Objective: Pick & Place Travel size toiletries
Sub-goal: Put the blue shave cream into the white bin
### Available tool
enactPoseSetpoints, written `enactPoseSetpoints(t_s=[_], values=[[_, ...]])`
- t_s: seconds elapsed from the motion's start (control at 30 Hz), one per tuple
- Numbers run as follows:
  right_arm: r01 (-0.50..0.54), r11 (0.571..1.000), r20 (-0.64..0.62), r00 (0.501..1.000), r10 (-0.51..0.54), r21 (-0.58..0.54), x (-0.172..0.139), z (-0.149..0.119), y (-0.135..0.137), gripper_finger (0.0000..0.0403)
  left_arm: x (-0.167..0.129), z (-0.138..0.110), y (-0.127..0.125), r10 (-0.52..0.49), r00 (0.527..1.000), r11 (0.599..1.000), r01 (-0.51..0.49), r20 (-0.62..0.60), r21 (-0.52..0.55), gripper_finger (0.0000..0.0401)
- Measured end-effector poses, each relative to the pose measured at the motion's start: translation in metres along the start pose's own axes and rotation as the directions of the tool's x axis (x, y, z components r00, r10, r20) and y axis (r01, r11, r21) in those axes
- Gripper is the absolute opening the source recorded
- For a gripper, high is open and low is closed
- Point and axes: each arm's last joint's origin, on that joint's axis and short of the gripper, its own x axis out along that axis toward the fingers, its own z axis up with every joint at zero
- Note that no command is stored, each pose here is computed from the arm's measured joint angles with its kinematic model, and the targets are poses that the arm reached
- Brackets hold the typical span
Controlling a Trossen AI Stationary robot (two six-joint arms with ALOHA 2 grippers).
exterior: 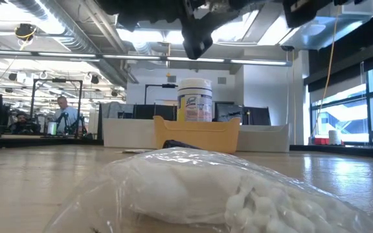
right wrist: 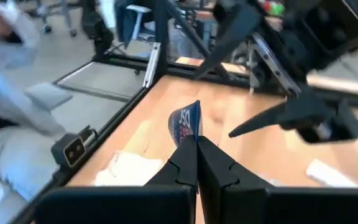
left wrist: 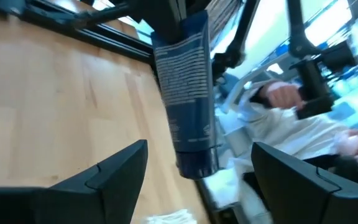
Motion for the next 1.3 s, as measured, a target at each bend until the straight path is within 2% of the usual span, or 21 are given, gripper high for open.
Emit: enactPoseSetpoints(t_s=[0.17, 0.27, 0.5, 0.77, 0.97, 1.2, 1.3], values=[[0.051, 0.984, -0.024, 0.999, -0.047, 0.172, 0.002, -0.003, -0.006, 0.0, 0.005, -0.007, -0.001, 0.123, 0.992, 0.979, -0.122, 0.006, 0.165, 0.0282], [0.069, 0.973, -0.051, 0.997, -0.059, 0.221, 0.003, -0.006, -0.01, 0.0, 0.008, -0.009, -0.004, 0.175, 0.984, 0.965, -0.176, 0.022, 0.195, 0.0279], [0.118, 0.963, -0.116, 0.989, -0.092, 0.242, 0.009, 0.007, -0.017, 0.0, 0.008, -0.009, -0.001, 0.291, 0.954, 0.935, -0.299, 0.07, 0.192, 0.0279], [0.215, 0.954, -0.287, 0.946, -0.151, 0.207, 0.032, 0.024, -0.028, 0.0, 0.008, -0.009, -0.001, 0.301, 0.951, 0.926, -0.309, 0.07, 0.216, 0.0278], [0.156, 0.962, -0.35, 0.934, -0.071, 0.222, 0.051, 0.023, -0.026, 0.0, 0.008, -0.009, -0.001, 0.309, 0.948, 0.918, -0.317, 0.072, 0.237, 0.0278], [0.171, 0.956, -0.398, 0.915, -0.066, 0.236, 0.06, 0.013, -0.026, 0.0, 0.006, -0.008, 0.001, 0.375, 0.921, 0.892, -0.389, 0.106, 0.23, 0.0278], [0.195, 0.954, -0.392, 0.915, -0.094, 0.226, 0.06, 0.014, -0.027, 0.0, 0.006, -0.008, 0.002, 0.392, 0.913, 0.884, -0.408, 0.114, 0.228, 0.0278]])
